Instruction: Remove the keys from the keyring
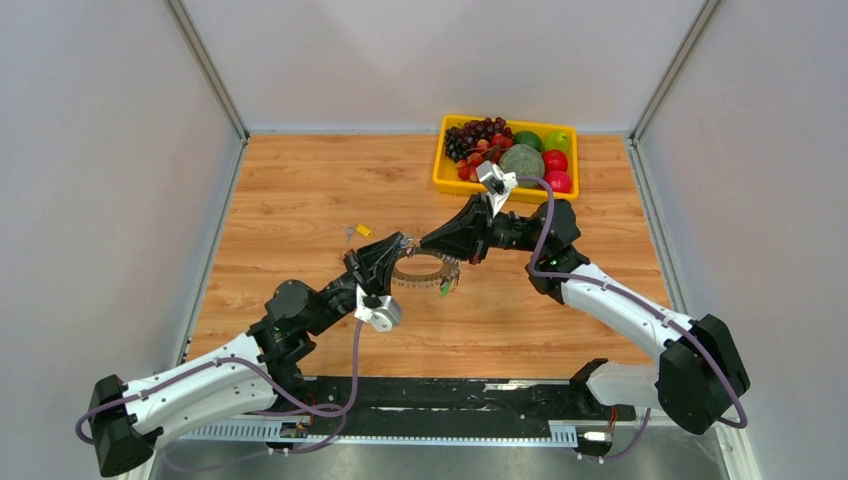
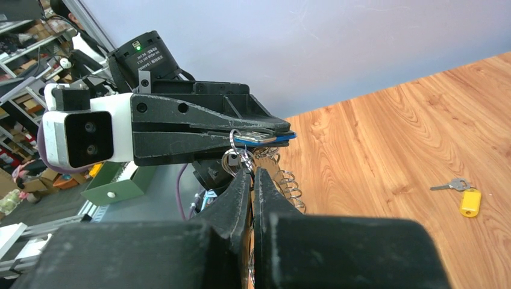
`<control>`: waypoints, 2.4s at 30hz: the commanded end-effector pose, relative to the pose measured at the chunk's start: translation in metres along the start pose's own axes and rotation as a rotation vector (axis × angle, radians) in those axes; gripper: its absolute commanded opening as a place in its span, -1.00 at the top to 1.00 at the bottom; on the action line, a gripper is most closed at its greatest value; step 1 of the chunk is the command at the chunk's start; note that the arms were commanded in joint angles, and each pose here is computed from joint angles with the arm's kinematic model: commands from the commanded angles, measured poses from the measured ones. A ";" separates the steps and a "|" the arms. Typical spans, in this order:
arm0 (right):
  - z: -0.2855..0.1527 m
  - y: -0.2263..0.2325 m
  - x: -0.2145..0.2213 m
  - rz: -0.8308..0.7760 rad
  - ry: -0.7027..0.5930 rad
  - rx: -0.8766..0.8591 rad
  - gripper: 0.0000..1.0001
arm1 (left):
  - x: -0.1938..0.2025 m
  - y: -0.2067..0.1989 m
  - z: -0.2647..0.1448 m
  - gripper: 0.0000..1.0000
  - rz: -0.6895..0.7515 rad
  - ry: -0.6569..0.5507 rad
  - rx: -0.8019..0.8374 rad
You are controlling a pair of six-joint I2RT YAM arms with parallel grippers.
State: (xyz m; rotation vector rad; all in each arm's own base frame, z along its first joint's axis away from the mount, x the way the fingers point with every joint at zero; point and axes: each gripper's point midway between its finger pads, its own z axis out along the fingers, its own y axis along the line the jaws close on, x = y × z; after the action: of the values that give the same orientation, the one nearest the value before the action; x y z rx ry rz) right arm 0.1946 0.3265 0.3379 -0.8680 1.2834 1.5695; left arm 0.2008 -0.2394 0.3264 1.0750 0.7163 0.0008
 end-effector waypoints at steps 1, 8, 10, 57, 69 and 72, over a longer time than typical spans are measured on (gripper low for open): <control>-0.005 0.014 -0.039 -0.069 -0.133 0.000 1.00 | -0.015 0.008 0.006 1.00 0.035 -0.055 0.012; -0.008 0.017 -0.048 -0.051 -0.194 0.013 1.00 | -0.011 -0.008 0.009 1.00 0.067 -0.050 0.084; -0.008 0.017 -0.049 -0.039 -0.208 0.011 1.00 | -0.010 -0.012 0.010 1.00 0.077 -0.046 0.101; 0.018 0.021 0.015 -0.273 0.118 -0.073 0.35 | -0.035 0.015 0.002 1.00 -0.013 -0.136 0.008; 0.012 0.028 0.007 -0.315 0.093 -0.053 0.91 | -0.032 0.030 -0.002 1.00 -0.012 -0.114 -0.069; 0.011 0.029 0.005 -0.317 0.087 -0.049 1.00 | -0.031 0.032 -0.003 1.00 -0.012 -0.110 -0.079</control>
State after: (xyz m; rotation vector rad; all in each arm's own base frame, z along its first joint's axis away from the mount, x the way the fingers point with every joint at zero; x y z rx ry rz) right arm 0.1721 0.3410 0.3297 -1.1148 1.1680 1.3506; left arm 0.1888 -0.2465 0.3273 1.1312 0.6783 -0.0542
